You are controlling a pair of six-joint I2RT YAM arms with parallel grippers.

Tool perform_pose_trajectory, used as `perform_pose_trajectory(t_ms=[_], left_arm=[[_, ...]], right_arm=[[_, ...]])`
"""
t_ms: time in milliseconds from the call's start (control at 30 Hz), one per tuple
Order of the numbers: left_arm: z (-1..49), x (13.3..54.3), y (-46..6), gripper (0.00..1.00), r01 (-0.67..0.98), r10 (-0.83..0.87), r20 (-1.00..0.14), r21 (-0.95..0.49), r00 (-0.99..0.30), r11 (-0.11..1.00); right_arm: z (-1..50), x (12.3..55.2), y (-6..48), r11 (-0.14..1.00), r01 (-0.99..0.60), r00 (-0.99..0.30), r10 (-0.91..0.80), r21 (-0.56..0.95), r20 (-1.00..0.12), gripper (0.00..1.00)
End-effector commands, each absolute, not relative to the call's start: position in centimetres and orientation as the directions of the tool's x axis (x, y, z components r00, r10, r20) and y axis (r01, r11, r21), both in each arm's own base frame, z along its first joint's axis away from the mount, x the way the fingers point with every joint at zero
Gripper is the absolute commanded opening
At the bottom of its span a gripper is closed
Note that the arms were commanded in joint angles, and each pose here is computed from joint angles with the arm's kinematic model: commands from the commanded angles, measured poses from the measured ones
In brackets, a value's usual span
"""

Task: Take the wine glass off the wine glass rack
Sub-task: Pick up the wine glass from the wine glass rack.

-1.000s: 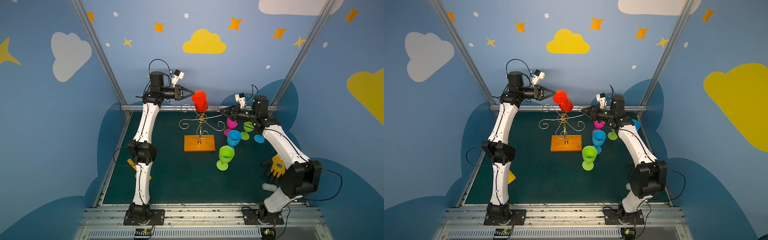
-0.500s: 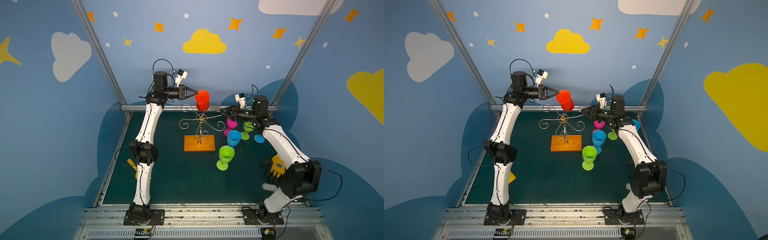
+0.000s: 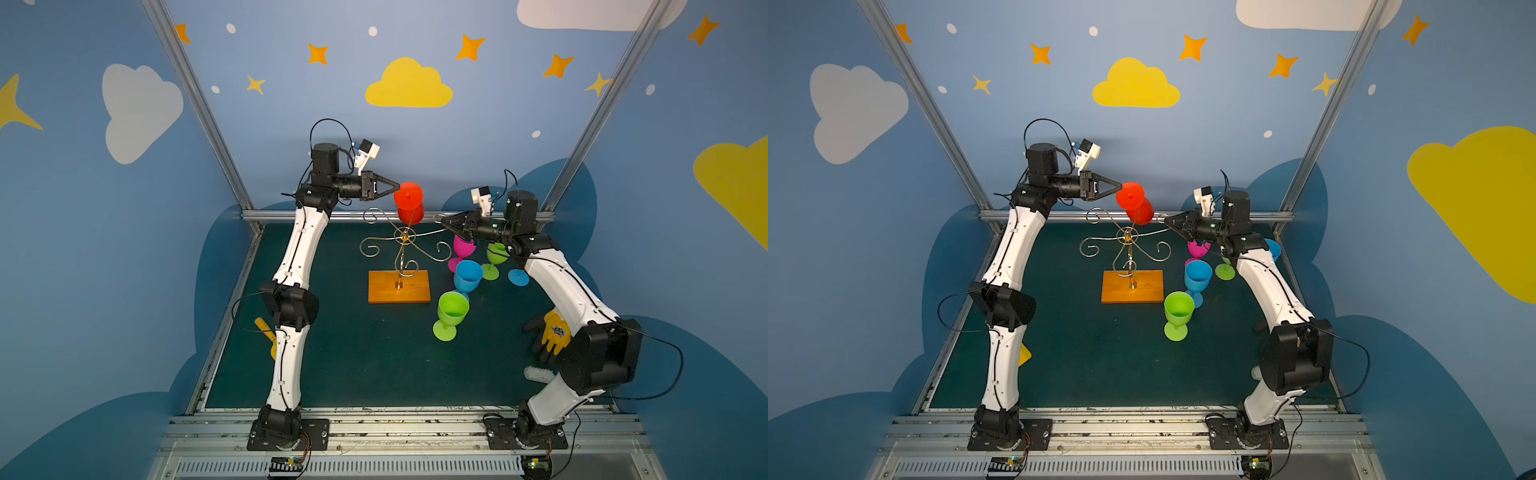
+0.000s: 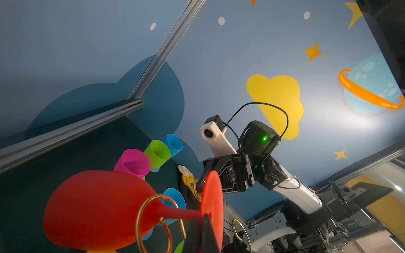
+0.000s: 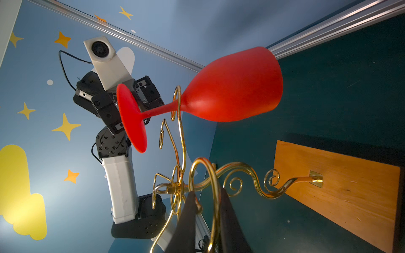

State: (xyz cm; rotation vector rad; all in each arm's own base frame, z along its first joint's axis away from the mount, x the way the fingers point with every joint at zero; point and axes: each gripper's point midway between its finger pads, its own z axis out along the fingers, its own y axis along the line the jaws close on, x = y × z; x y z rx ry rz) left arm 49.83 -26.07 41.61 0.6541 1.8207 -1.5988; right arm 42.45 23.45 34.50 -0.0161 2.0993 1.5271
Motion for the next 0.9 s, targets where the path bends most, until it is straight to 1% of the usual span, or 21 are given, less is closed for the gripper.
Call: perform_pose_trajectory(t_ms=[0, 567, 833, 867], left_arm=[[41.0, 49.5, -25.8, 0.03, 0.720, -0.013, -0.728, -0.681, -0.686, 0.133], [41.1, 48.8, -24.3, 0.03, 0.715, -0.004, -0.724, -0.683, -0.690, 0.148], [42.0, 49.4, -23.3, 0.03, 0.715, -0.036, -0.728, -0.680, -0.684, 0.162], [42.1, 49.5, -23.1, 0.03, 0.714, -0.041, -0.728, -0.681, -0.684, 0.164]], right_arm=[[32.0, 44.1, 23.0, 0.437, -0.329, -0.829, 0.291, 0.837, -0.478, 0.00], [31.6, 44.8, 23.0, 0.440, -0.318, -0.831, 0.298, 0.840, -0.470, 0.00], [31.6, 44.9, 22.8, 0.442, -0.316, -0.829, 0.301, 0.840, -0.471, 0.00], [31.6, 44.9, 22.8, 0.442, -0.315, -0.830, 0.301, 0.840, -0.470, 0.01]])
